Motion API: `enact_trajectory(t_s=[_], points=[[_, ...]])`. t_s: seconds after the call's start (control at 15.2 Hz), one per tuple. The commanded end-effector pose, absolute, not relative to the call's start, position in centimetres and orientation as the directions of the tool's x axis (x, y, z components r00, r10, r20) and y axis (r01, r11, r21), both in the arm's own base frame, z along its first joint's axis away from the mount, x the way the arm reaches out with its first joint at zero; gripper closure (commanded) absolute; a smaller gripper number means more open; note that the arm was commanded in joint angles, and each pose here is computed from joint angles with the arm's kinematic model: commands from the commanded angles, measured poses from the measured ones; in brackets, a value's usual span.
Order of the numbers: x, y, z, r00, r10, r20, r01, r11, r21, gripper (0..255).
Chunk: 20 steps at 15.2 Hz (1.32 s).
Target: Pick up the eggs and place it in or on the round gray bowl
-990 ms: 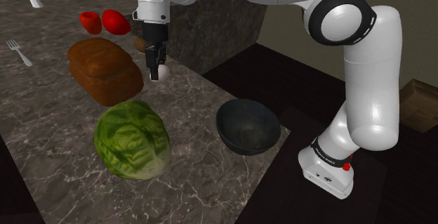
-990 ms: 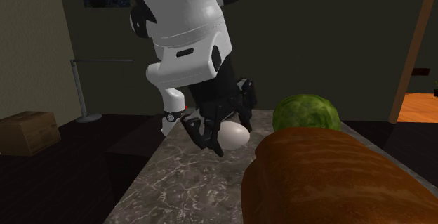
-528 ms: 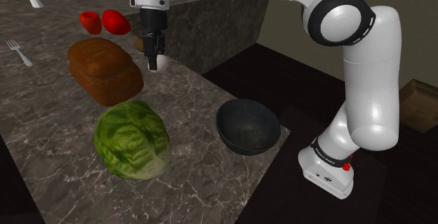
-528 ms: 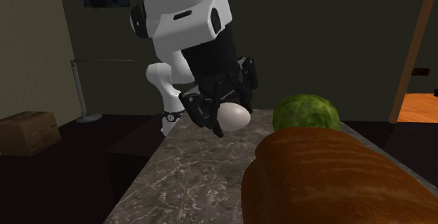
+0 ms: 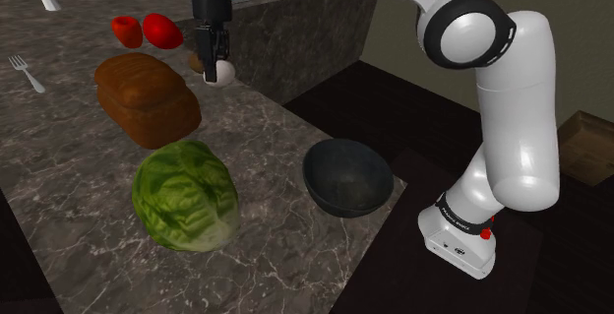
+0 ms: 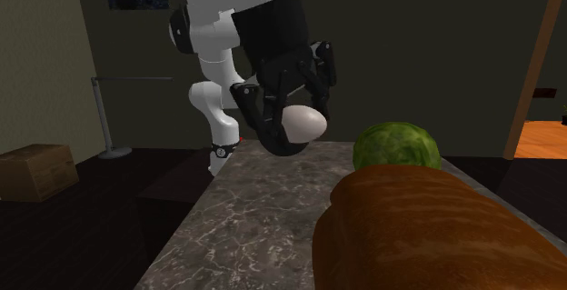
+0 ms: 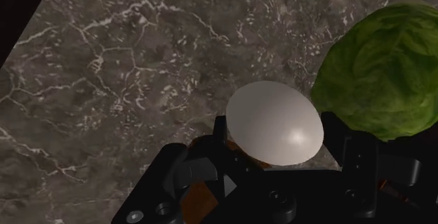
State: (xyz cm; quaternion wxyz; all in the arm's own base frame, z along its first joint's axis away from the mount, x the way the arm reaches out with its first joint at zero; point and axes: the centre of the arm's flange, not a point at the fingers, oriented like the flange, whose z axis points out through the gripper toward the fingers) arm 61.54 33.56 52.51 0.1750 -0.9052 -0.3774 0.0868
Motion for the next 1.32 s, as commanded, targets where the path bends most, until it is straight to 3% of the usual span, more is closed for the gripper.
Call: enact_trajectory(t_s=[0.0, 0.13, 1.25], points=[[61.5, 33.5, 53.6, 0.7, 0.714, -0.025, 0.653, -0.654, -0.382, 255], [61.5, 33.5, 54.4, 0.7, 0.714, -0.025, 0.653, -0.654, -0.382, 255], [39.7, 28.5, 54.3, 0.7, 0.714, -0.025, 0.653, -0.654, -0.382, 255]])
